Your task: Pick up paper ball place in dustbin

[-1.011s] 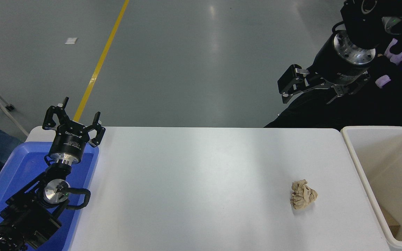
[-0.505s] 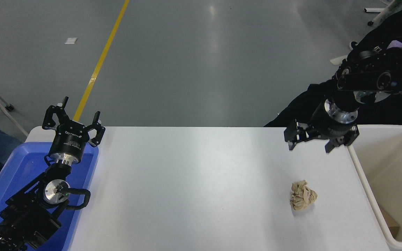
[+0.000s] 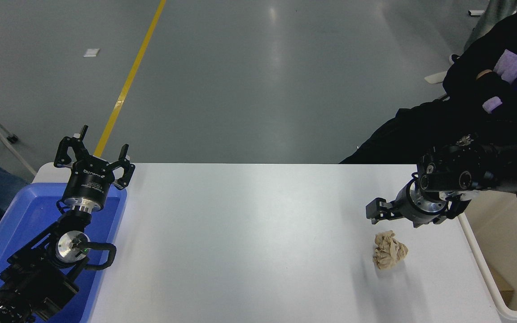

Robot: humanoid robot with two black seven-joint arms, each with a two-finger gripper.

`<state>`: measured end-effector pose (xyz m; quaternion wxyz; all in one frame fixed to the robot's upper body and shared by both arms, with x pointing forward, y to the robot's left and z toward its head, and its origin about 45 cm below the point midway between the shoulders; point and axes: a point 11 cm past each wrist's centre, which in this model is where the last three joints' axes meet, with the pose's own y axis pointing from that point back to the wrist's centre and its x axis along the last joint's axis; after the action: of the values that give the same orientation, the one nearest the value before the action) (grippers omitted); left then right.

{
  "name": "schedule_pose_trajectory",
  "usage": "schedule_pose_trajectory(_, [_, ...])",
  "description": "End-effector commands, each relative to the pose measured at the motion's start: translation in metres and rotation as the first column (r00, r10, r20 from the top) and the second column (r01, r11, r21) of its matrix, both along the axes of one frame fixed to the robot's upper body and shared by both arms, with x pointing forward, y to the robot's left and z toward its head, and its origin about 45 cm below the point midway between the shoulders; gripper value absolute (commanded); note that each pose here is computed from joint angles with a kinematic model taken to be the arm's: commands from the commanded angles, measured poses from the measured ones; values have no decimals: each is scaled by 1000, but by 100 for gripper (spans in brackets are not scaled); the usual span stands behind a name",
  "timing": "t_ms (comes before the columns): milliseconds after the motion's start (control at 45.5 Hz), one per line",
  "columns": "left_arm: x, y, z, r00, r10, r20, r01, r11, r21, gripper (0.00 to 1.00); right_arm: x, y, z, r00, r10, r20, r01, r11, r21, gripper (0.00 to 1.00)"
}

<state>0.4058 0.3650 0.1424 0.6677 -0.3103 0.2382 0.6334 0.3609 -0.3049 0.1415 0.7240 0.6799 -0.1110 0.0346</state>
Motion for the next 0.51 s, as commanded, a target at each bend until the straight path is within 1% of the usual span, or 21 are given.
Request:
schedule_pose_trajectory(0, [0,0,0,1000,0,1,0,1000,0,98,-9,-12,-22,1000,-20,-6,20,1000,-14,100])
schedule_pose_trajectory(484, [0,0,0,1000,0,-1,0,1000,-1,98,-12,-10,-44,997,-78,-1,78,996,40,100])
